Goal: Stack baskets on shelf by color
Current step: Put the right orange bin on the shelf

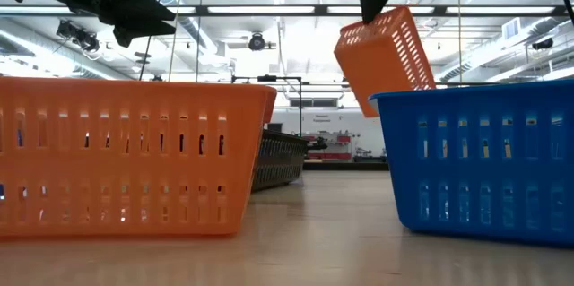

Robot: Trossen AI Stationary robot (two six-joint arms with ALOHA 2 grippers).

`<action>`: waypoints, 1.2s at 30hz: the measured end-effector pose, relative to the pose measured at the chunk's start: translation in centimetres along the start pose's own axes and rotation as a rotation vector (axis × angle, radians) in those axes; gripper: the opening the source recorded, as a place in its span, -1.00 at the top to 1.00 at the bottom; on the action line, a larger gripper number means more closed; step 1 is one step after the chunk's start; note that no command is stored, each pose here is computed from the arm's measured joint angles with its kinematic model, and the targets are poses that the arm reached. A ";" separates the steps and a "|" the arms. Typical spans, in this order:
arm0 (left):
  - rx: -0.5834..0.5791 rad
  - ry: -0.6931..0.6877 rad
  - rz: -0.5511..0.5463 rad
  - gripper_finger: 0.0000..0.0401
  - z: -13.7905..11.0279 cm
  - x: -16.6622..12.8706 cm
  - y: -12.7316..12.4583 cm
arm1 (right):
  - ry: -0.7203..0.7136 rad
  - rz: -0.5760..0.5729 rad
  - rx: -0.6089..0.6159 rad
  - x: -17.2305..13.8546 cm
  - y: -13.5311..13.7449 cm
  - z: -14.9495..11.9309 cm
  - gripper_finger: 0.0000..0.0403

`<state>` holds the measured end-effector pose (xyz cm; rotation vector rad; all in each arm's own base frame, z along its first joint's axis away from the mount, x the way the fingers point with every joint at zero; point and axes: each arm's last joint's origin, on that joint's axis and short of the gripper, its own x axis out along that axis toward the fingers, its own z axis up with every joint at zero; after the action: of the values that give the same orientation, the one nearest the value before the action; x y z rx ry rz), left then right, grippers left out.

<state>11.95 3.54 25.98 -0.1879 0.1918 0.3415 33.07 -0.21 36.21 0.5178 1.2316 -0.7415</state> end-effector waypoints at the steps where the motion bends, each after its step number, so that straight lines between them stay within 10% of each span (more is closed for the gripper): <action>1: 0.000 0.001 0.000 0.08 0.0 0.0 0.0 | -0.002 -0.005 -0.001 0.1 -0.2 0.2 0.94; 17: 0.000 0.012 0.000 0.08 -0.1 0.0 0.0 | 0.024 0.006 -0.068 0.3 -1.8 1.2 0.94; 36: -0.007 0.025 0.002 0.08 -0.2 0.0 0.0 | 0.385 0.099 -0.420 3.0 4.7 -9.6 0.93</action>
<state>11.90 3.51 25.74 -0.1991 0.2156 0.3420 30.79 9.10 30.61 0.3778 1.6565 -0.2876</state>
